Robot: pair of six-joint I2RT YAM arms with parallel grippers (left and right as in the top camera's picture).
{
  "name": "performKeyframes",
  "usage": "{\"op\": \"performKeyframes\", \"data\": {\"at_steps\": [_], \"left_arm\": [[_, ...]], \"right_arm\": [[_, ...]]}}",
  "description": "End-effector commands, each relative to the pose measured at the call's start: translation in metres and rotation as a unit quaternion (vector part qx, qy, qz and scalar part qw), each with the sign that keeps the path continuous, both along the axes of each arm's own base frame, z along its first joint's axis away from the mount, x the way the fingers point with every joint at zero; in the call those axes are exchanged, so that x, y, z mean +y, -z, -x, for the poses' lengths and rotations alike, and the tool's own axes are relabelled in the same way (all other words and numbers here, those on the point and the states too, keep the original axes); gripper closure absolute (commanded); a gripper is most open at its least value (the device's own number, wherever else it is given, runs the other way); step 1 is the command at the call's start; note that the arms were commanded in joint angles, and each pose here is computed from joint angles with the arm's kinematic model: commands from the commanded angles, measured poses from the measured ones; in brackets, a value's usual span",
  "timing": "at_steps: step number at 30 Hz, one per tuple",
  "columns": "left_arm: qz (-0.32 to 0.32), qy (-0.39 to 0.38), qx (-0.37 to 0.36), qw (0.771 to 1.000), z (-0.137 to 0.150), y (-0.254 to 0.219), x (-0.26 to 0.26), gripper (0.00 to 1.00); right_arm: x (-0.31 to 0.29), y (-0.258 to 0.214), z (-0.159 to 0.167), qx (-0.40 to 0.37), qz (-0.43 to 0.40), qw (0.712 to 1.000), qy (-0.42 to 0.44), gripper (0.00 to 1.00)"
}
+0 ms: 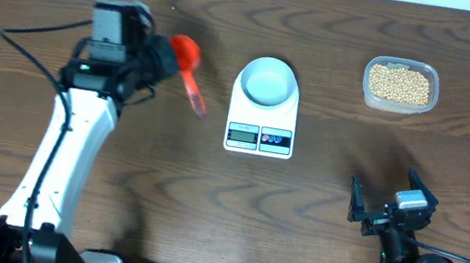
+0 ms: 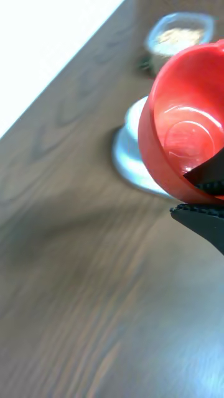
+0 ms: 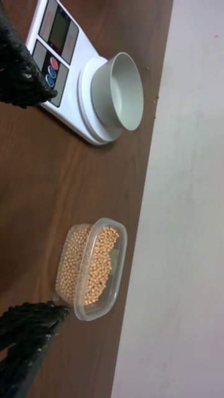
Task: Scoop item into bowl and weigh 50g on scale
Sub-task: 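Lift the red scoop with the left gripper toward the scale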
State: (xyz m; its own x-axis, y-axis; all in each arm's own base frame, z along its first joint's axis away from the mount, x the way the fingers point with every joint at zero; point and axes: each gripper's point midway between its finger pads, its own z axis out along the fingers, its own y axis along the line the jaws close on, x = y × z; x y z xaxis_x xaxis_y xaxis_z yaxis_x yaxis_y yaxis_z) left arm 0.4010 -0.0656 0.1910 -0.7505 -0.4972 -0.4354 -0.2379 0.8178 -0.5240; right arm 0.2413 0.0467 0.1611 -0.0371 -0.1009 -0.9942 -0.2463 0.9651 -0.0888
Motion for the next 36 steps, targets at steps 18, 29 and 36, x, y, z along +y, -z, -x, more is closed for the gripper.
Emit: {"op": "performKeyframes", "data": {"at_steps": [18, 29, 36], "left_arm": [[0.046, 0.198, -0.011, 0.979, 0.059, -0.009, -0.188, 0.93], [0.077, 0.181, -0.123, 0.973, 0.027, -0.052, -0.207, 0.93], [0.126, 0.154, -0.149, 0.969, 0.017, -0.074, -0.213, 0.93]], "right_arm": [[0.028, -0.024, 0.010, -0.047, -0.018, 0.995, -0.086, 0.01], [0.077, -0.078, 0.052, -0.149, -0.042, 0.953, -0.261, 0.01], [0.078, -0.102, 0.059, -0.153, -0.073, 0.947, -0.273, 0.01]]}}
